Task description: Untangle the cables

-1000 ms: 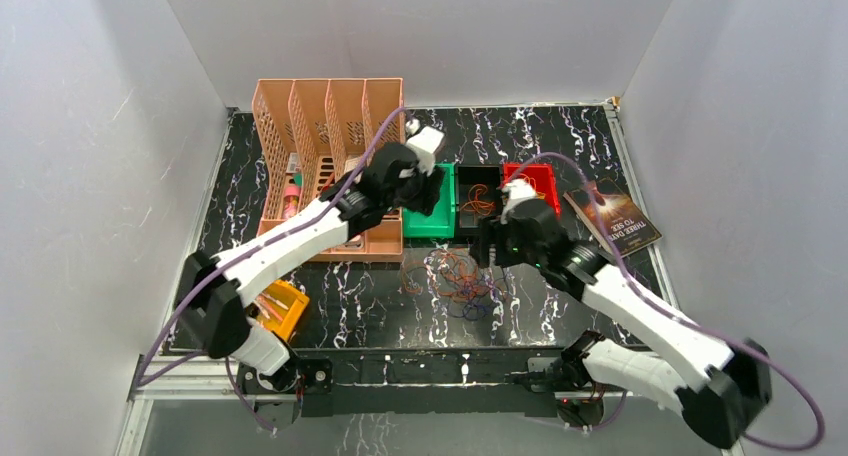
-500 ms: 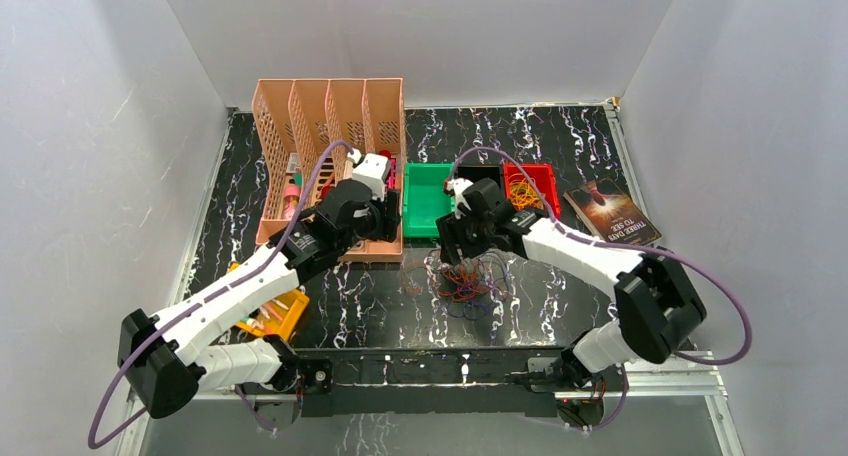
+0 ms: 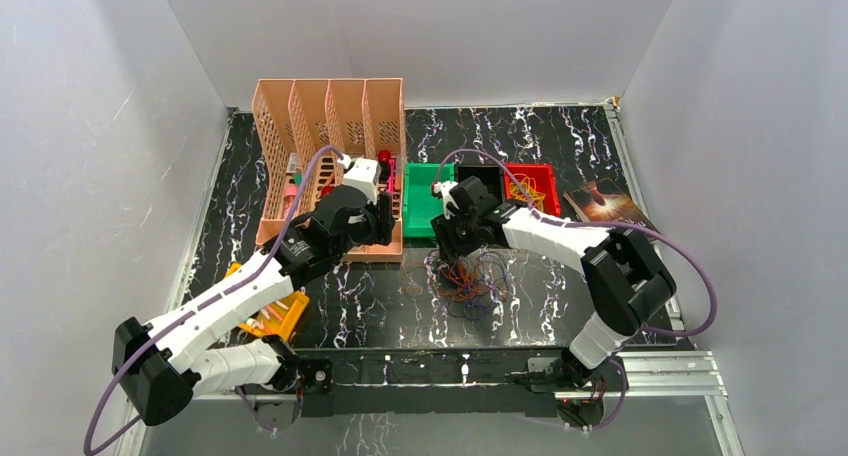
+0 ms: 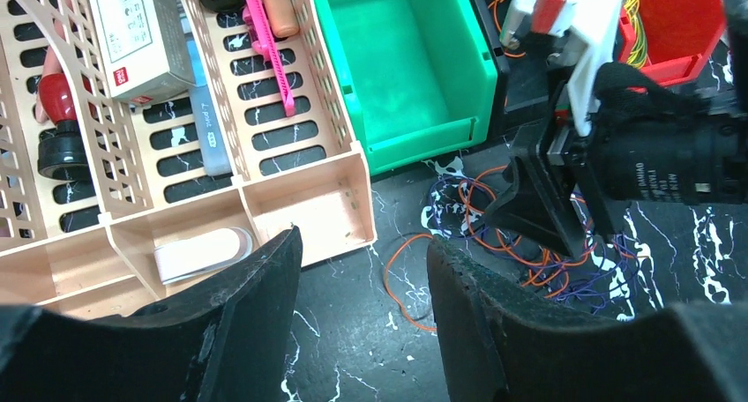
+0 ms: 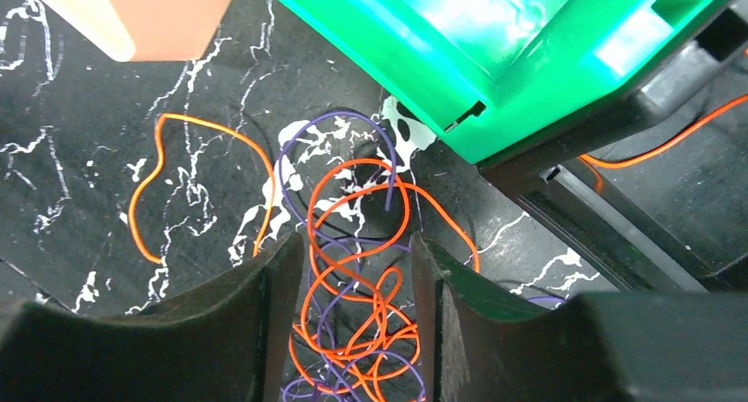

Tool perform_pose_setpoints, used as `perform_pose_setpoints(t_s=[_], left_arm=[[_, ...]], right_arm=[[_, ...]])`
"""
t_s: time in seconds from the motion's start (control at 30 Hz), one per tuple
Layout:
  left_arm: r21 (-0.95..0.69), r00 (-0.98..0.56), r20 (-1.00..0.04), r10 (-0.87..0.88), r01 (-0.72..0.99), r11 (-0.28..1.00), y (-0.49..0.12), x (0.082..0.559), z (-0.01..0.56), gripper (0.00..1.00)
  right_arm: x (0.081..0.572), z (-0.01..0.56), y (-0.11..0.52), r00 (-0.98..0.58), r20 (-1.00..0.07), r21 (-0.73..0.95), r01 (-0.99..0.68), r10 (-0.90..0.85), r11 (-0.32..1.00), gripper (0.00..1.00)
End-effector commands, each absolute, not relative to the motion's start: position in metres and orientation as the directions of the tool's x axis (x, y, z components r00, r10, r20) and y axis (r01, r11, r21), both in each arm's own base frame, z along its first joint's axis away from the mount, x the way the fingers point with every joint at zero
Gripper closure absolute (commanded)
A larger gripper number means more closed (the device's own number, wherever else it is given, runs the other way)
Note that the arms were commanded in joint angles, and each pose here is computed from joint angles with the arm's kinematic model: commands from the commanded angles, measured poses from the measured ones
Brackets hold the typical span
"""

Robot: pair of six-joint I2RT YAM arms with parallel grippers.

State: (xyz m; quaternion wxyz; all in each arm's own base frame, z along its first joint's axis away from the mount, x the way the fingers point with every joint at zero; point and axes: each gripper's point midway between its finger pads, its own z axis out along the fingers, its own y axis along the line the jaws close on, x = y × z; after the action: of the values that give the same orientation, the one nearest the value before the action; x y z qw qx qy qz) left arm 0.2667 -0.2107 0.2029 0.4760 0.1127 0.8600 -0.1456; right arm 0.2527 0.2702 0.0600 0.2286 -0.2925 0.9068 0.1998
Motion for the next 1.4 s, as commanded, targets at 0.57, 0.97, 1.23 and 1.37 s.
perform_pose_setpoints(t_s=[0.57,0.97,1.23,1.37], left_arm=[[-0.146,-0.52,-0.853,0.049,0.326,0.934,-0.217,0.276,0.207,0.51],[-0.174,-0.518,-0.855,0.035,0.349,0.921,-0.222,0.273,0.201,0.51],[-0.298,-0.506,-0.862,-0.038,0.445,0.844,-0.249,0.264,0.204,0.42],[-0.327,-0.513,-0.858,-0.038,0.488,0.809,-0.263,0.263,0.205,0.4]], right_arm=[[0.264,0.091,0.271,-0.652,-0.638,0.186,-0.647,-0.41,0.74,0.89],[0.25,0.127,0.267,-0.662,-0.634,0.22,-0.649,-0.399,0.728,1.0],[0.247,0.187,0.272,-0.609,-0.772,0.319,-0.618,-0.181,0.719,1.0],[0.244,0.214,0.264,-0.567,-0.82,0.344,-0.598,-0.079,0.724,1.0]])
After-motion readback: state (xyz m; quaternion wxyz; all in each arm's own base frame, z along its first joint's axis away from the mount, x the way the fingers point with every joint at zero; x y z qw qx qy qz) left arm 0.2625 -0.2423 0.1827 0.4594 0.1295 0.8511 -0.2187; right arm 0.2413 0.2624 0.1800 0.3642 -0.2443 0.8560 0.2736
